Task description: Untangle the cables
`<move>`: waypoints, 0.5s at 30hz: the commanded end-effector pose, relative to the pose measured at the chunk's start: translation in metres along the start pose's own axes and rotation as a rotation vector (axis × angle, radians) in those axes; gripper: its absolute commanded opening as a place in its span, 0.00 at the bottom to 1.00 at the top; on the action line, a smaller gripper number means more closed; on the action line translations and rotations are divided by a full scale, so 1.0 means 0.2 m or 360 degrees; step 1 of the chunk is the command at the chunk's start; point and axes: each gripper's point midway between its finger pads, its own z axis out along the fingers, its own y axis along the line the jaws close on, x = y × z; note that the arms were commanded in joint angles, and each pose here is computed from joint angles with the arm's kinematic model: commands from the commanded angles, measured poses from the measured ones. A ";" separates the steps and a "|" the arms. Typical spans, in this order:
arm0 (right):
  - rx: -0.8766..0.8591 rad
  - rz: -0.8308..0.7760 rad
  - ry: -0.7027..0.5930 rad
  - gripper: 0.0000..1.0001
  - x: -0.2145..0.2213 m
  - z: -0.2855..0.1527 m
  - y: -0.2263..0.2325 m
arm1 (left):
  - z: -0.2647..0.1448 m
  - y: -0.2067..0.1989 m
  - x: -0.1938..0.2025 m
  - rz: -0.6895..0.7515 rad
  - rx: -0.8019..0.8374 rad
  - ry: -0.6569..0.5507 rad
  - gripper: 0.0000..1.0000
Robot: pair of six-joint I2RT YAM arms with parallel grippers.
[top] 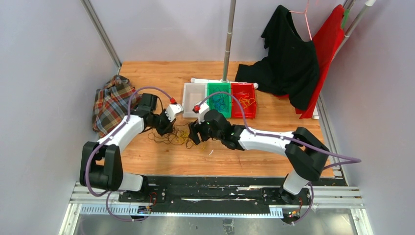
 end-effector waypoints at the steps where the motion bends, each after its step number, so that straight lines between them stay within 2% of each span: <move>1: -0.0036 0.0037 0.0026 0.68 0.02 0.12 0.05 | -0.07 -0.05 -0.03 0.0021 -0.0007 -0.0068 0.01; 9: -0.0117 0.0066 0.0142 0.57 0.11 0.25 0.10 | -0.15 -0.14 -0.05 0.0049 0.0033 -0.0113 0.01; 11: -0.0096 0.0073 0.0163 0.45 0.14 0.26 0.08 | -0.15 -0.15 -0.05 0.0047 0.0041 -0.0114 0.01; 15: -0.0031 0.0092 0.0198 0.14 0.20 0.24 0.02 | -0.20 -0.16 -0.07 0.0048 0.0031 -0.0112 0.01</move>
